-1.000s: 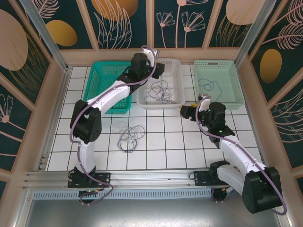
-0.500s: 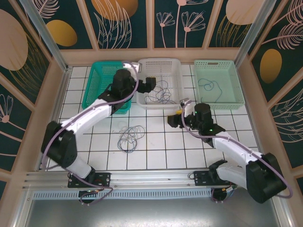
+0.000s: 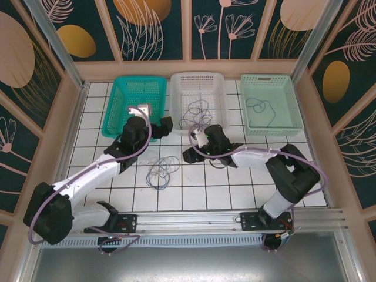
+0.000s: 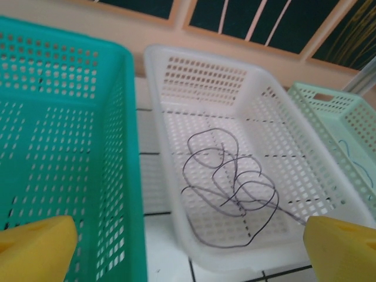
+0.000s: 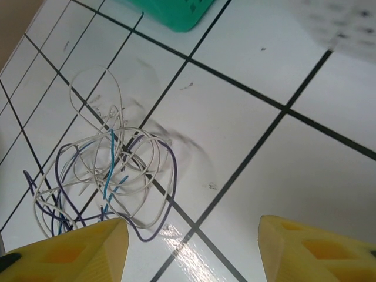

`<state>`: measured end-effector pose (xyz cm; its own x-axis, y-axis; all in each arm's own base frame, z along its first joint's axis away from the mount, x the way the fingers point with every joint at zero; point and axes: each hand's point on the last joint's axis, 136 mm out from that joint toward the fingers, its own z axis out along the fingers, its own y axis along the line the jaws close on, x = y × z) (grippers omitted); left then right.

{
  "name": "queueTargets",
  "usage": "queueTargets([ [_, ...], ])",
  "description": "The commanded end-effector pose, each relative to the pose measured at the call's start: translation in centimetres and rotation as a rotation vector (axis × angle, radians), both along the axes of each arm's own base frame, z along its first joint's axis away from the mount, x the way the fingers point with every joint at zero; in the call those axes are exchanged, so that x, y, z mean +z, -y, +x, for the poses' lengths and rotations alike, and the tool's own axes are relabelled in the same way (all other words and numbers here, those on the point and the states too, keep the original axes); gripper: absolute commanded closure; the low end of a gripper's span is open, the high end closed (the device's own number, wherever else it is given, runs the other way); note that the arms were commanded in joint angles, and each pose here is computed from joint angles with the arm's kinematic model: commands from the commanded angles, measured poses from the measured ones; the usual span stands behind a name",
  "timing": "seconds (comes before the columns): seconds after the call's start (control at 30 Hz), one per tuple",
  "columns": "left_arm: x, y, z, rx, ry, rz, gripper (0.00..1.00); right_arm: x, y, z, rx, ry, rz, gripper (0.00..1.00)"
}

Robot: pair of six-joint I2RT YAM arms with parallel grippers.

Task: Untangle the cables

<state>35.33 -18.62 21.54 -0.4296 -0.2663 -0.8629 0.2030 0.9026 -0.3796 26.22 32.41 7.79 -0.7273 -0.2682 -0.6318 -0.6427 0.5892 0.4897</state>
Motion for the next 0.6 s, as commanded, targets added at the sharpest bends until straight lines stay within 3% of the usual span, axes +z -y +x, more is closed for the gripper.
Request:
queueTargets([
  [0.0,0.2,-1.9,-0.7,0.092,0.017,-0.056,0.01,-0.2,-1.4,-0.3,0.02,-0.038,-0.001,0.4],
  [0.47,-1.9,-3.6,-2.2,0.137,-0.014,-0.054,0.01,-4.6,-3.3,-1.6,0.049,-0.138,-0.115,0.45],
  [0.57,-1.8,-3.5,-2.2,0.135,-0.007,-0.066,0.01,-4.7,-3.8,-1.5,0.05,-0.139,-0.104,0.54],
])
